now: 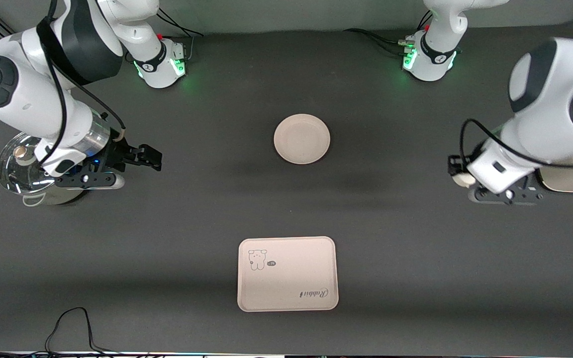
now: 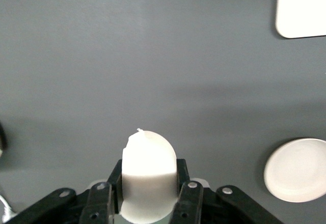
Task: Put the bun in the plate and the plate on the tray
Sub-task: 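Carry the bun with the left gripper over the white plate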
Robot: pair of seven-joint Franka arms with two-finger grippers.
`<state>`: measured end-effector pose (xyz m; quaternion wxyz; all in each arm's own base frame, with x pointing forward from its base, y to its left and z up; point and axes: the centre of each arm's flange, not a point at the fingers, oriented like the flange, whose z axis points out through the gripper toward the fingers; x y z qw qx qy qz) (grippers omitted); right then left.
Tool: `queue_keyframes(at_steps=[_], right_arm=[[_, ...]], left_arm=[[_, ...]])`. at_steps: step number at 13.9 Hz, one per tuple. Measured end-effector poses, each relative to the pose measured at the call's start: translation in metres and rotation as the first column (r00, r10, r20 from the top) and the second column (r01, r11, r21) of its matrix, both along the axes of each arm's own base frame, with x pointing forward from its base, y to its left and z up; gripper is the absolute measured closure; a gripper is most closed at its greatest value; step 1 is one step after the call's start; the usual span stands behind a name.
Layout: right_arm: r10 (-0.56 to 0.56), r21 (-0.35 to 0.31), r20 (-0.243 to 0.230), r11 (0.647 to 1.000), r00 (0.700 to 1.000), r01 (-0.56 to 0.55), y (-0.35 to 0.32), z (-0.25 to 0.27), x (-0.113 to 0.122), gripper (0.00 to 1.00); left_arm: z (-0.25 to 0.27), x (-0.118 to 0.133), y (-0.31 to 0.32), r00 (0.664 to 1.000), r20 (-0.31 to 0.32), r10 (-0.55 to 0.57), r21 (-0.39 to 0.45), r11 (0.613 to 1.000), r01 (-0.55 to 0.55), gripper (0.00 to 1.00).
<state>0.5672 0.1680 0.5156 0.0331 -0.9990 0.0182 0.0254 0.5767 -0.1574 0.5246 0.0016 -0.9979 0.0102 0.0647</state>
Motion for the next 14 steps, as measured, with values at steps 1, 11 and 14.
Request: queue_keyframes(at_steps=[1, 11, 14], right_arm=[[0.002, 0.0, -0.004, 1.0, 1.0, -0.002, 0.002, -0.003, 0.0, 0.0], [-0.019, 0.004, -0.001, 1.0, 1.0, 0.019, 0.039, -0.032, -0.002, 0.0], [-0.02, 0.012, 0.015, 1.0, 1.0, 0.019, 0.041, -0.042, -0.002, 0.0]], left_arm=[[0.002, -0.01, -0.027, 1.0, -0.004, 0.024, -0.011, 1.0, -0.024, 0.53], [-0.129, -0.133, -0.284, 0.97, -0.054, 0.238, -0.01, 0.971, -0.239, 0.54], [-0.176, -0.174, -0.302, 0.962, -0.05, 0.268, 0.003, 0.963, -0.268, 0.55]])
